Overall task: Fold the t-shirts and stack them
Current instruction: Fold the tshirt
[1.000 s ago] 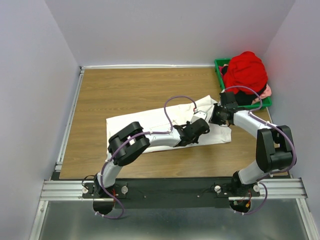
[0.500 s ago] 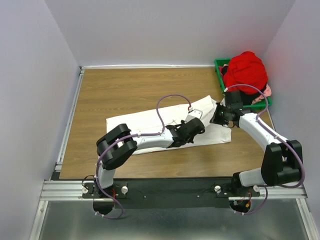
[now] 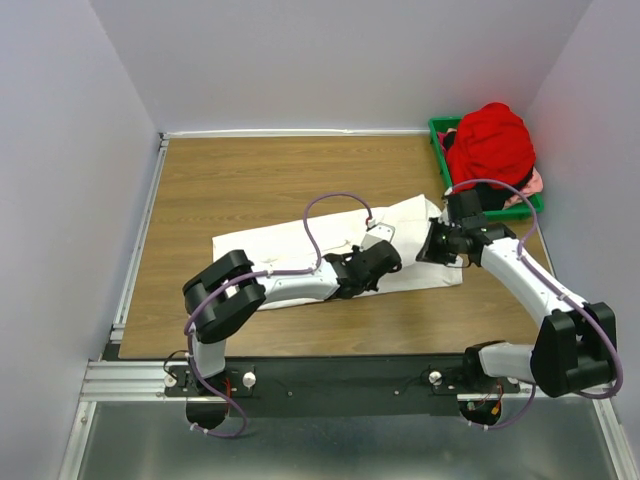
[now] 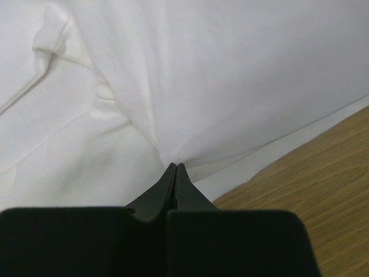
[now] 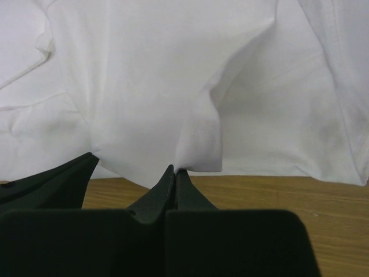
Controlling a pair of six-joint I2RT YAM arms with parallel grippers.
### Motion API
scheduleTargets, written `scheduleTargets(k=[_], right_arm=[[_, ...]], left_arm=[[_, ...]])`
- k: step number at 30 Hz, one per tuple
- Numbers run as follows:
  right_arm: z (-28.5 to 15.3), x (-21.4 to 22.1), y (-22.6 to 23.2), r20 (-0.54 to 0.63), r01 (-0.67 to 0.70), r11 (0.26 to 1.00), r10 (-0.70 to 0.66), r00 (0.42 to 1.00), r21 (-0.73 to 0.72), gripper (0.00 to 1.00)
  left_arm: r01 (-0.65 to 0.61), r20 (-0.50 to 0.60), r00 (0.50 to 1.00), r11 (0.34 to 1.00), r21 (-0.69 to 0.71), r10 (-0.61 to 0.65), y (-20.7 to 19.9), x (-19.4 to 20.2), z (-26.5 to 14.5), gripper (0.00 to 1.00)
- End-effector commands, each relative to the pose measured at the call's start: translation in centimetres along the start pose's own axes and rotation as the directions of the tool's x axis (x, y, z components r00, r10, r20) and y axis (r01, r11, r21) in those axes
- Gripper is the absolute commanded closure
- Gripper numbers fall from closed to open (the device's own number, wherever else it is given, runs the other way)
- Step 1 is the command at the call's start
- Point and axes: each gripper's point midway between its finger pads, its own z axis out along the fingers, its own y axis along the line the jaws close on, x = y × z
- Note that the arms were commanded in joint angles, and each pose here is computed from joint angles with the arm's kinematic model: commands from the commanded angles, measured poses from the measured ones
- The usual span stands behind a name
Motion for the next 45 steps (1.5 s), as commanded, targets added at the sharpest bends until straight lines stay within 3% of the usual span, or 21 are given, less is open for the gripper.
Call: scheduleTargets(k=[1,8,10,11,15,16,21,25,30,37,45], right_arm=[[-0.4,1.8,-0.7,-0.034,-0.029,0.999,0.03,0.999,0.027,0.99],[-0.5,2.9,-0.8,-0.048,-0.037,0.999,0.039,0.998,0.037,0.98],[-0.7,3.0,-0.7,-0.049,-0.036,0.999,0.037,0.998,0.036,0.91],[-0.9,3.0,-0.8,-0.05,-0.036,0.999,0.038,0.998,0.04,0.77],[-1.7,3.1,-1.1,-0.047,-0.034,0.997,0.037,0.998,0.065,0.5],[-2.1,2.8,-1.1,-0.039,-0.034,0.997,0.036,0.999,0.068,0.48],[-3.3,1.7,-1.1,0.003,-0.027,0.996,0.027,1.0,0.087,0.39],[-2.7,0.0,-1.2,0.033,-0.009,0.993,0.005,0.999,0.119,0.37],[0.6,-2.2,0.2,0.061,0.005,0.998,-0.009,0.998,0.056,0.37],[5.5,-4.3,1.6,0.055,0.014,1.0,-0.014,0.998,0.004,0.38],[10.6,-5.5,-0.5,0.021,0.03,0.992,-0.032,0.999,0.126,0.38]], left_arm=[[-0.016,-0.015,1.0,0.998,-0.061,0.015,1.6,0.9,-1.0,1.0],[-0.016,-0.02,1.0,0.999,-0.045,0.015,1.2,1.1,-1.3,1.0],[-0.012,-0.023,1.0,0.999,-0.032,0.011,1.0,1.1,-1.4,0.81],[-0.005,-0.018,1.0,1.0,-0.025,0.004,0.9,0.8,-1.7,0.6],[0.02,-0.001,1.0,1.0,0.014,-0.019,0.3,-0.2,-2.8,0.36],[0.028,0.01,1.0,0.999,0.032,-0.028,0.1,-0.8,-3.4,0.32],[0.054,0.044,0.997,0.994,0.095,-0.059,0.4,-2.5,-4.3,0.26],[0.102,0.063,0.992,0.991,0.085,-0.108,3.9,-3.7,-3.2,0.26],[0.167,0.134,0.977,0.986,0.014,-0.167,10.3,-5.5,-1.6,0.26],[0.222,0.222,0.953,0.974,-0.052,-0.205,15.7,-7.4,-0.1,0.26],[0.27,0.163,0.954,0.957,-0.103,-0.252,18.5,-3.3,2.2,0.26]])
